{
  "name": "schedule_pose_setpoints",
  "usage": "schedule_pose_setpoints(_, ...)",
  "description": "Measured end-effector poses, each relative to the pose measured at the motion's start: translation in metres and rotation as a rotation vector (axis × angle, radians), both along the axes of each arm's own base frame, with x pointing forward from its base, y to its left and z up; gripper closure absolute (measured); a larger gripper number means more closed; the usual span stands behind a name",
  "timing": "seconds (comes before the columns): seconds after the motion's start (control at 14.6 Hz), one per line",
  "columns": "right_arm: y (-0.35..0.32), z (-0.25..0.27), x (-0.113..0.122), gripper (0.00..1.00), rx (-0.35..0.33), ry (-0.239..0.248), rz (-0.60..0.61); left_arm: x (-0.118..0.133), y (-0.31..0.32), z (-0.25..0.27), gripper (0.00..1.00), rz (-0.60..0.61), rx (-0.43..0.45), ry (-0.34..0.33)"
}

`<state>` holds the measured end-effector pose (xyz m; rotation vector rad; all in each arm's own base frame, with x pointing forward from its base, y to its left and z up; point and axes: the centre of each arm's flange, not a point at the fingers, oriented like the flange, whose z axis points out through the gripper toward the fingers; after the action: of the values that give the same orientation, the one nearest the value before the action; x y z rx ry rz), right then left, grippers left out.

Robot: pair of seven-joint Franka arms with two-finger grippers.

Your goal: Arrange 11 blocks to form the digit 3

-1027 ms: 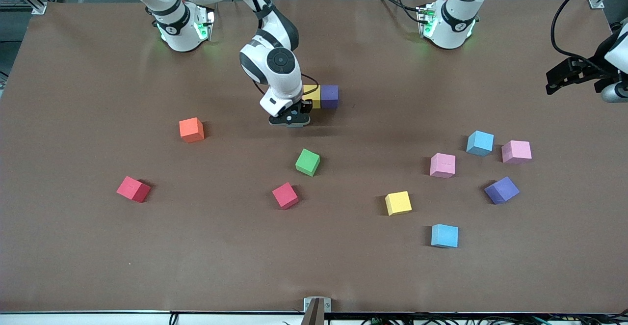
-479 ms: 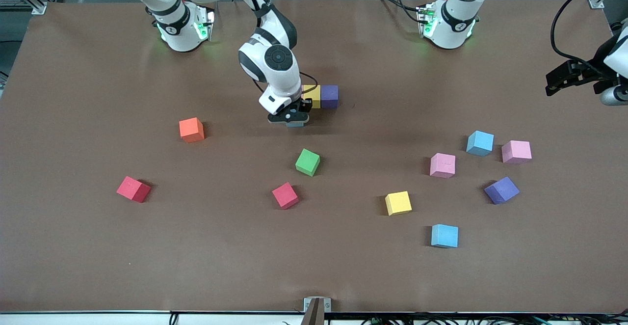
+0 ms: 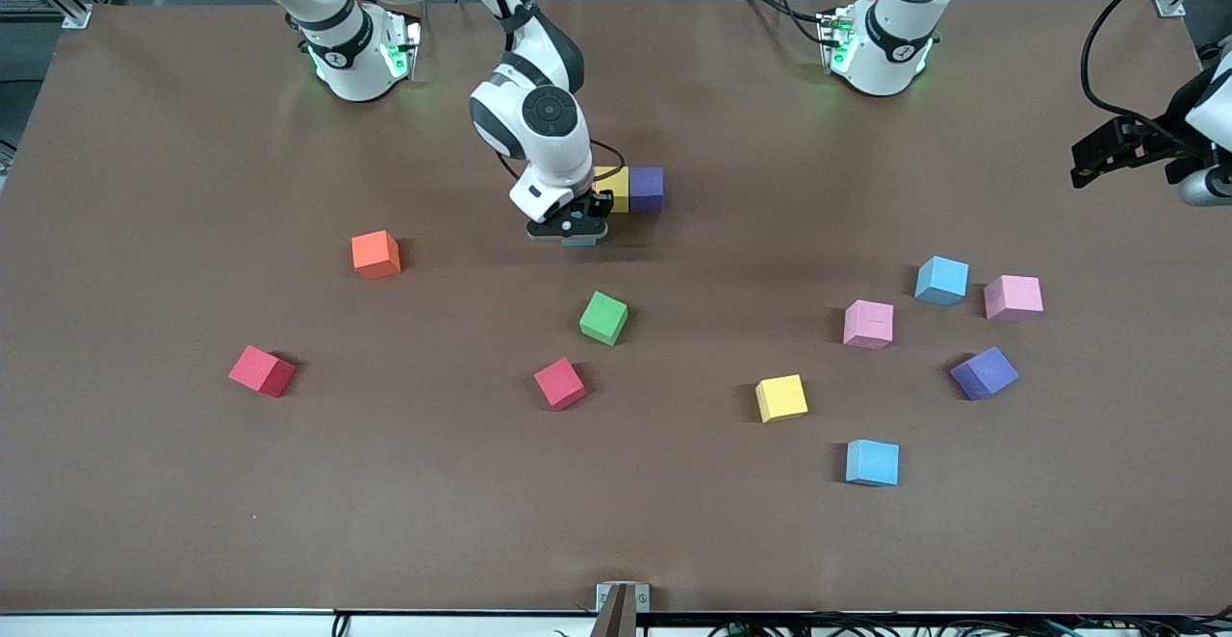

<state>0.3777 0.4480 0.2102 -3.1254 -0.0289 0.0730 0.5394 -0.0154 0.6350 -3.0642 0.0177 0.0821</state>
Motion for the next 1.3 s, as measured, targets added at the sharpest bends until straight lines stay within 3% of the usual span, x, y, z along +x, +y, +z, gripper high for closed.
schedule_pose_setpoints(1.3, -0.0001, -0.0002, -0.0014, 0.47, -0.009, 0.008, -0.004, 0.0024, 0.0037, -0.0024, 0.00, 0.006, -0.001, 0.000)
